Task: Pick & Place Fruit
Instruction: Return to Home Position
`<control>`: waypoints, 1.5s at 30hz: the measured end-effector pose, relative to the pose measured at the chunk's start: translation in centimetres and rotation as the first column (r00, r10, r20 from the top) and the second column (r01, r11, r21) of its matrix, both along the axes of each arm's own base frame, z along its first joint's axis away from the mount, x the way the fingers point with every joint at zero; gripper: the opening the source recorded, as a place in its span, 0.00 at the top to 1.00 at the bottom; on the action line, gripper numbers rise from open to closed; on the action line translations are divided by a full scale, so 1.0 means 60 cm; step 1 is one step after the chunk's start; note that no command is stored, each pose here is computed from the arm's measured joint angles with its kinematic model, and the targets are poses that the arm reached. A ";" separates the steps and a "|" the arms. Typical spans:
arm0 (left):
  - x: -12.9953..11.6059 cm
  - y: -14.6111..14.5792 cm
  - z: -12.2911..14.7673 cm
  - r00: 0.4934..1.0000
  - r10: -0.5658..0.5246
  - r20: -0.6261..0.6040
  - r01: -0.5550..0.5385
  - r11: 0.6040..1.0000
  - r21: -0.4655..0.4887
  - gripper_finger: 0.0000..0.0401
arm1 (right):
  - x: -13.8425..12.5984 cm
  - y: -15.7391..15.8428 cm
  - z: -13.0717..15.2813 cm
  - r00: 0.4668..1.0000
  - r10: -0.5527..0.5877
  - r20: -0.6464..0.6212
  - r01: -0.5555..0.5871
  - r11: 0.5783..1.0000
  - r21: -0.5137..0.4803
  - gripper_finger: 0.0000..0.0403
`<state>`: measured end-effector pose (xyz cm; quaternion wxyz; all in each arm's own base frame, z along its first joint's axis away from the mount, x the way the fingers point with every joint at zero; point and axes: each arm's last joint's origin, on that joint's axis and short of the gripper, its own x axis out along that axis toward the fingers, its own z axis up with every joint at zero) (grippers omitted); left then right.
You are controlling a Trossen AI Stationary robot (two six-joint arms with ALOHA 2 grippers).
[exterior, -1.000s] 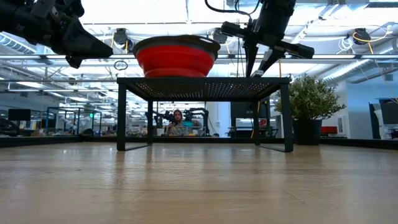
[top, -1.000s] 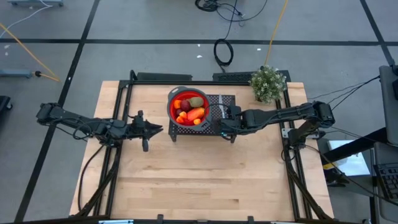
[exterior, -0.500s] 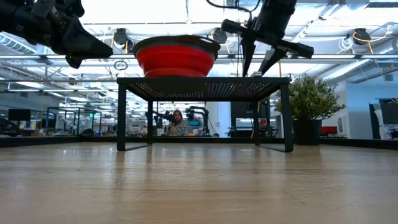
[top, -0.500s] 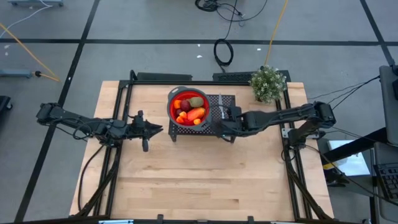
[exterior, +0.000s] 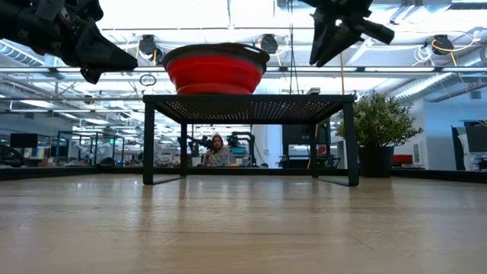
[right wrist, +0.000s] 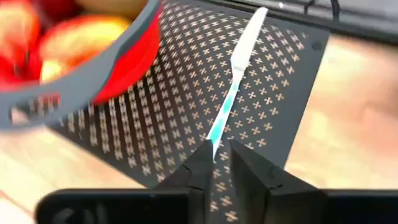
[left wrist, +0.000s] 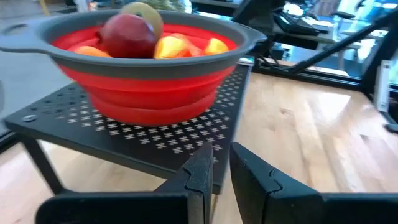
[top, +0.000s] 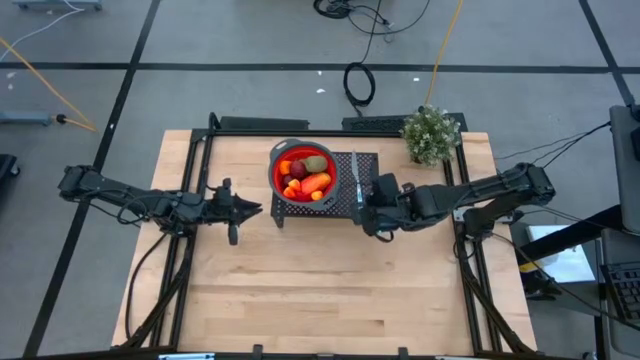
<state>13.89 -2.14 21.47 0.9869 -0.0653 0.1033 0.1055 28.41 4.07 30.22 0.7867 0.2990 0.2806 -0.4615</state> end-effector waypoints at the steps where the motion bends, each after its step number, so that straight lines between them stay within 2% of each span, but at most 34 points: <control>1: 0.000 -0.001 0.000 1.000 -0.013 -0.001 0.013 1.000 -0.003 0.87 | 0.000 0.000 0.000 0.999 0.040 -0.030 -0.041 0.999 -0.024 0.90; 5: 0.001 -0.003 0.000 0.998 -0.066 -0.003 0.066 0.998 -0.017 0.87 | -0.001 0.001 0.002 0.966 0.202 -0.162 -0.218 0.972 -0.092 0.99; 11: 0.001 -0.004 0.002 0.996 -0.084 0.009 0.084 0.996 -0.022 0.87 | -0.005 -0.002 0.006 0.851 0.421 -0.313 -0.463 0.883 -0.071 1.00; 14: 0.002 -0.003 0.004 0.997 -0.070 0.025 0.070 0.998 -0.007 0.87 | -0.015 -0.005 0.014 0.793 0.494 -0.356 -0.549 0.833 -0.067 1.00; 18: 0.002 -0.003 0.009 0.997 -0.050 0.051 0.049 0.999 0.011 0.87 | -0.044 -0.014 0.019 0.753 0.567 -0.334 -0.620 0.782 -0.070 1.00; 22: 0.003 -0.002 0.011 0.997 -0.040 0.064 0.040 0.999 0.012 0.87 | -0.084 -0.023 0.019 0.726 0.659 -0.197 -0.683 0.725 -0.090 1.00; 25: 0.002 -0.002 0.012 0.997 -0.030 0.067 0.029 0.999 0.014 0.87 | -0.116 -0.030 0.016 0.660 0.749 -0.060 -0.749 0.650 -0.126 1.00; 28: 0.003 -0.001 0.012 0.997 -0.017 0.073 0.016 1.000 0.013 0.87 | -0.147 -0.034 0.007 0.541 0.841 0.036 -0.824 0.537 -0.182 1.00; 31: 0.002 0.000 0.013 0.997 0.002 0.073 -0.004 1.000 0.024 0.87 | -0.178 -0.038 0.000 0.396 0.915 0.085 -0.878 0.404 -0.258 1.00; 33: 0.002 0.001 0.013 0.997 0.020 0.072 -0.023 0.999 0.036 0.87 | -0.198 -0.041 -0.005 0.335 0.937 0.097 -0.890 0.349 -0.292 1.00; 36: 0.002 0.003 0.013 0.996 0.049 0.072 -0.053 0.997 0.050 0.87 | -0.225 -0.046 -0.009 0.309 0.944 0.116 -0.884 0.330 -0.331 1.00; 45: -0.009 0.006 0.023 0.993 0.048 0.110 -0.058 0.994 0.095 0.87 | -0.296 -0.058 -0.005 0.315 0.939 0.136 -0.803 0.340 -0.491 1.00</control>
